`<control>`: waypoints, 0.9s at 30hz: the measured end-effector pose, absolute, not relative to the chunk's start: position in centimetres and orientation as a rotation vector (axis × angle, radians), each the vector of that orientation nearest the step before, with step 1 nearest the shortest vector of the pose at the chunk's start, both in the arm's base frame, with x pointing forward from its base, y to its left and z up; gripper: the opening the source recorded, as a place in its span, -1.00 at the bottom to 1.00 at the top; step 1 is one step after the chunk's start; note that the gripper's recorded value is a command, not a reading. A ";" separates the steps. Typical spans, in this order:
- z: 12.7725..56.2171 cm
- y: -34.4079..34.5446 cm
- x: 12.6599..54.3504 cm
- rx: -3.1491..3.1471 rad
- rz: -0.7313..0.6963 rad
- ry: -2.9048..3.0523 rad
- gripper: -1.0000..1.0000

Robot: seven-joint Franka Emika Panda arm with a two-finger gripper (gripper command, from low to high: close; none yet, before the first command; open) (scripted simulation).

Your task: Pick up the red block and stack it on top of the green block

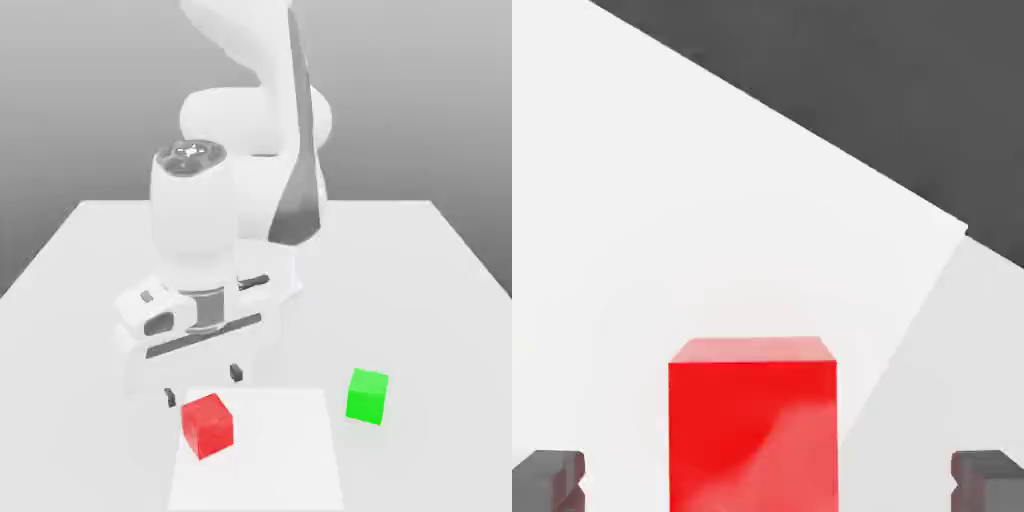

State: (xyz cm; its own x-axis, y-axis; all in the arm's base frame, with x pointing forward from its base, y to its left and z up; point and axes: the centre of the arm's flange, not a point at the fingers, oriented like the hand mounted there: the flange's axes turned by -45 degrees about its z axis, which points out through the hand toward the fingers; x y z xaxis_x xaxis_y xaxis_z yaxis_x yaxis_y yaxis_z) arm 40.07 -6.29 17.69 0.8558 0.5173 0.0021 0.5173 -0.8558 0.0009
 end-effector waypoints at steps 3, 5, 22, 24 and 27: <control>14.8 -6.3 39.9 3.025 0.001 0.846 -1.00; 14.8 -6.3 39.9 3.025 0.000 0.846 -1.00; 21.9 0.0 39.4 2.951 -0.006 1.057 -1.00; 22.3 2.1 39.0 2.923 -0.007 1.126 -1.00; 22.8 5.1 38.2 2.881 -0.007 1.226 -1.00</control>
State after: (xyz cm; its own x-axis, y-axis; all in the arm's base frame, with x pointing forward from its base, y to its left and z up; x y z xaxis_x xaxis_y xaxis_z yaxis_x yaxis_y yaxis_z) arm 38.23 5.08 22.82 0.6931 0.7208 -0.0080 0.7209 -0.6930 0.0082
